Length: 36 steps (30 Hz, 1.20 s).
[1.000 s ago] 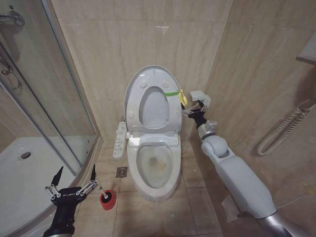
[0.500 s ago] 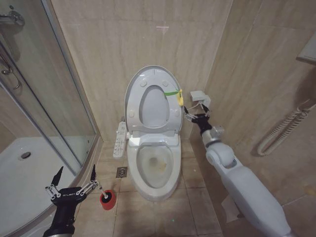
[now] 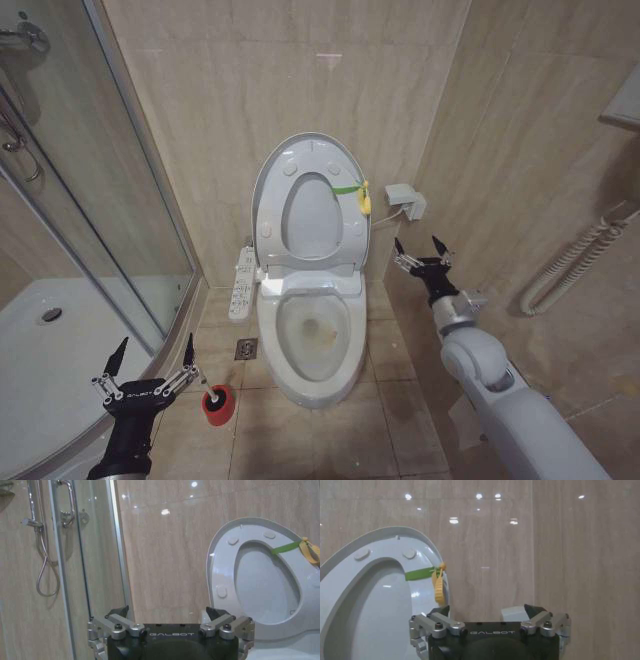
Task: Open the toilet lid, clean the toilet bowl with a toilet brush, close the toilet lid, and flush.
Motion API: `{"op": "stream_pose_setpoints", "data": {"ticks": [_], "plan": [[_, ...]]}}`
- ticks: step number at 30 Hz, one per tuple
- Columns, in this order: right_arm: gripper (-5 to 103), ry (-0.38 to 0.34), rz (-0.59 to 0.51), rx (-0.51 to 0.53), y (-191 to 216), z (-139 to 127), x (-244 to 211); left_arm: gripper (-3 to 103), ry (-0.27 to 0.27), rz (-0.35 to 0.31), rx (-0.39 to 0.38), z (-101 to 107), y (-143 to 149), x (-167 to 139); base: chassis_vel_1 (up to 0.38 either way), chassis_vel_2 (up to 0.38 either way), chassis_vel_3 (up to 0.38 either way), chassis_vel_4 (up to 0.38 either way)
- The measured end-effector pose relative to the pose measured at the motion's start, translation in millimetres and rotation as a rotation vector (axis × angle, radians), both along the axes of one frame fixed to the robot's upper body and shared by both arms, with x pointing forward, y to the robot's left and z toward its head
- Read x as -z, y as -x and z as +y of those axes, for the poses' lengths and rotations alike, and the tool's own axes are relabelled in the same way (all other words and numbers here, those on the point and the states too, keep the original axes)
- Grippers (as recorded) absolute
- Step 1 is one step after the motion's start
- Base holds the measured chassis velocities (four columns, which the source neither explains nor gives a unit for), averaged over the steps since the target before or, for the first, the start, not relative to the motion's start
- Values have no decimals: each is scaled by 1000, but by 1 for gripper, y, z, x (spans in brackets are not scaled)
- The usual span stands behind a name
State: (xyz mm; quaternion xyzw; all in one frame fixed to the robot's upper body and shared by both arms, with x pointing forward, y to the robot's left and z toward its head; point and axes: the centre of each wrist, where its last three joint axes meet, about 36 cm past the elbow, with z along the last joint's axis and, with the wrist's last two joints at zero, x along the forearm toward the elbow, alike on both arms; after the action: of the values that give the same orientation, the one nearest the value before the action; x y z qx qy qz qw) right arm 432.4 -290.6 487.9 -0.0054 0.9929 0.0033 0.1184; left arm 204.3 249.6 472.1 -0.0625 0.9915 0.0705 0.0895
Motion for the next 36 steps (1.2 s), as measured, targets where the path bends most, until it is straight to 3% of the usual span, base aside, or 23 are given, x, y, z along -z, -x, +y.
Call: {"op": "stream_pose_setpoints", "data": {"ticks": [36], "plan": [[100, -27, 87, 121, 111, 52, 70, 100, 0, 0, 0, 0, 0, 0, 0, 0, 0, 0]]}}
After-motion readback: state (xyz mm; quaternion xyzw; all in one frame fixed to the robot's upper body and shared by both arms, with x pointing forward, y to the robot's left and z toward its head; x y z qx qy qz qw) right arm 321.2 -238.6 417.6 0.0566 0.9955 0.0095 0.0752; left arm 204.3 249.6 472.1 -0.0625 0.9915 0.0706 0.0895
